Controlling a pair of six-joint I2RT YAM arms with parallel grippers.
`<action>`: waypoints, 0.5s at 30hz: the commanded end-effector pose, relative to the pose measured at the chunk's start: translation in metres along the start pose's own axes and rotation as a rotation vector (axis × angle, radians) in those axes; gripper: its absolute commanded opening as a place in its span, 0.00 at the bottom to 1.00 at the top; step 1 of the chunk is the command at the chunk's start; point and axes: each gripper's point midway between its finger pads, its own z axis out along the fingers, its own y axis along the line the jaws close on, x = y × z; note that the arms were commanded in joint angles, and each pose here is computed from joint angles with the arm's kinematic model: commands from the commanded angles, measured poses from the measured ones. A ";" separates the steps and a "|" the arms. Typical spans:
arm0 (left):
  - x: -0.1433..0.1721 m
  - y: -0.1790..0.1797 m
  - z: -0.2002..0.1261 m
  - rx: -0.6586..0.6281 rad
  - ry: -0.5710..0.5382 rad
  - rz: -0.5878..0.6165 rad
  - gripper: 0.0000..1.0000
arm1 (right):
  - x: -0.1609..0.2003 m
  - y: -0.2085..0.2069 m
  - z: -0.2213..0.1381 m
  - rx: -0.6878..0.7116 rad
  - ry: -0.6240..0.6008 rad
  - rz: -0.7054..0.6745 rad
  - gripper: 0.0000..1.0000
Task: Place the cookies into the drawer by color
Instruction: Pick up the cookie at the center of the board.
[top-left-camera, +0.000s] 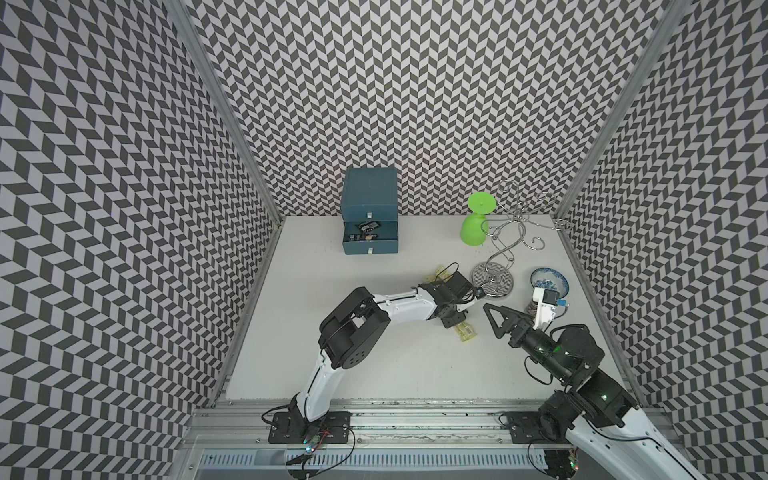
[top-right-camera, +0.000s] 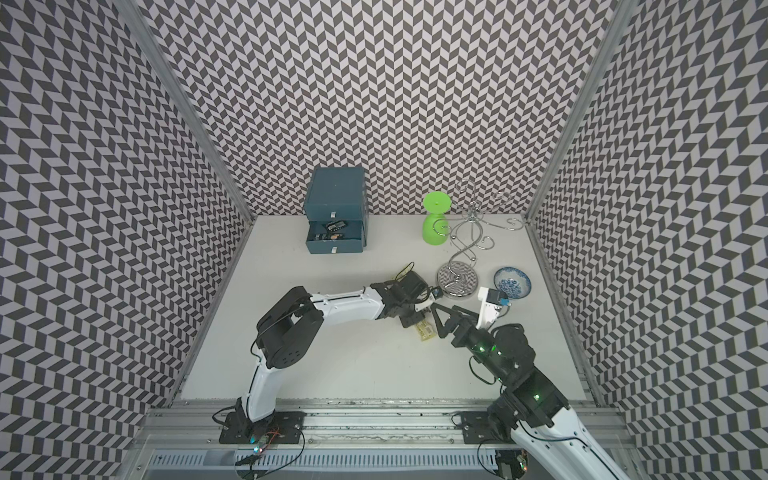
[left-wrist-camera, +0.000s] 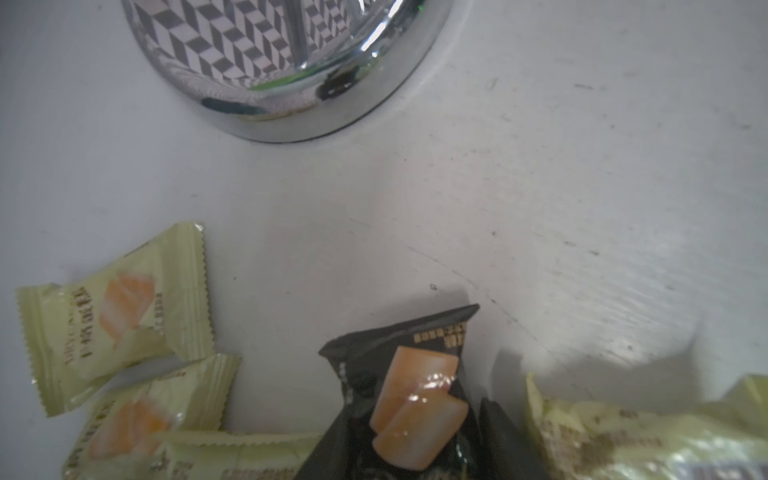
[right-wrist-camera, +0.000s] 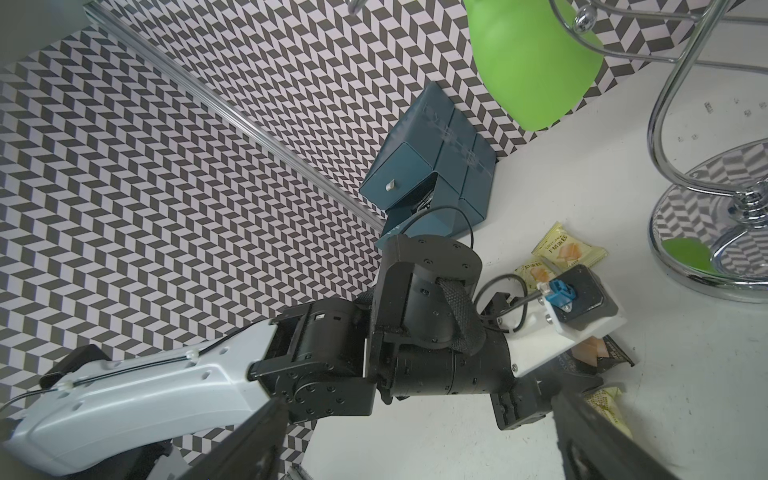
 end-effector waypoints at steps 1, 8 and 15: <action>0.016 -0.014 0.016 0.042 0.060 -0.005 0.46 | -0.006 0.007 -0.001 -0.032 -0.028 0.001 1.00; 0.013 -0.015 0.014 0.055 0.057 -0.033 0.45 | -0.007 0.008 -0.002 -0.033 -0.030 -0.001 1.00; -0.006 -0.010 -0.010 0.081 -0.033 -0.083 0.44 | -0.007 0.009 -0.002 -0.033 -0.031 -0.003 1.00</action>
